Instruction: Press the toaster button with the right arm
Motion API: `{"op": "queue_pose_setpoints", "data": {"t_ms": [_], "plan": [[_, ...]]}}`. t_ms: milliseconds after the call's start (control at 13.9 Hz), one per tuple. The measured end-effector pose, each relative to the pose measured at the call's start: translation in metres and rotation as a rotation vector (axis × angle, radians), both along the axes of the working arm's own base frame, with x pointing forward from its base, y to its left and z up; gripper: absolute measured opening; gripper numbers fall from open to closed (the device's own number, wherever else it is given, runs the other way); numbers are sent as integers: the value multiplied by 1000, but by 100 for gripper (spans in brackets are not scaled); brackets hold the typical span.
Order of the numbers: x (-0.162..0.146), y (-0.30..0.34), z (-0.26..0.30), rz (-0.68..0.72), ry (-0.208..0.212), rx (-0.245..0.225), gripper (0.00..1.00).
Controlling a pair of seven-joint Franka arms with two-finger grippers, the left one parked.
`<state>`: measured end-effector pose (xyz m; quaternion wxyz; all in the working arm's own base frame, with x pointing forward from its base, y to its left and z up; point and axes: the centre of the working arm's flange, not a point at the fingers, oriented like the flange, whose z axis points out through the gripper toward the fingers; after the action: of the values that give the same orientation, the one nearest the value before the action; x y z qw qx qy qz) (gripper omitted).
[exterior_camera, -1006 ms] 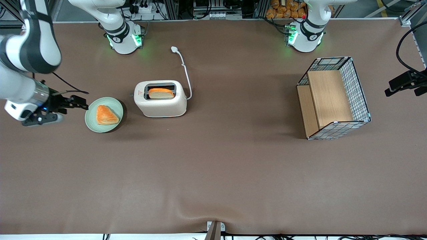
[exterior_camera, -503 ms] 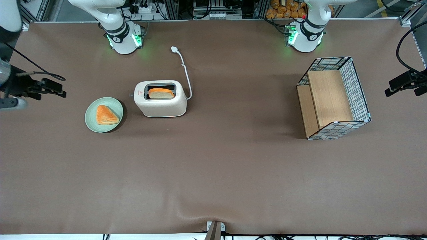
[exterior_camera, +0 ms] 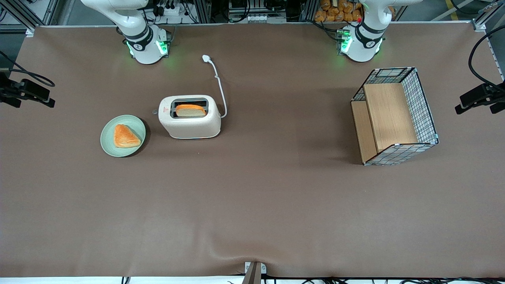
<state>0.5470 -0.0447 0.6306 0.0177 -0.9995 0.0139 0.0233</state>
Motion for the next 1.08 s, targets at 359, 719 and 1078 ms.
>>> {"op": "queue_pose_setpoints", "data": {"t_ms": [359, 719, 1078], "plan": [[1, 0, -2, -17, 5, -2, 100], [2, 0, -6, -59, 22, -3, 100], [0, 0, -7, -98, 39, -5, 100]]}}
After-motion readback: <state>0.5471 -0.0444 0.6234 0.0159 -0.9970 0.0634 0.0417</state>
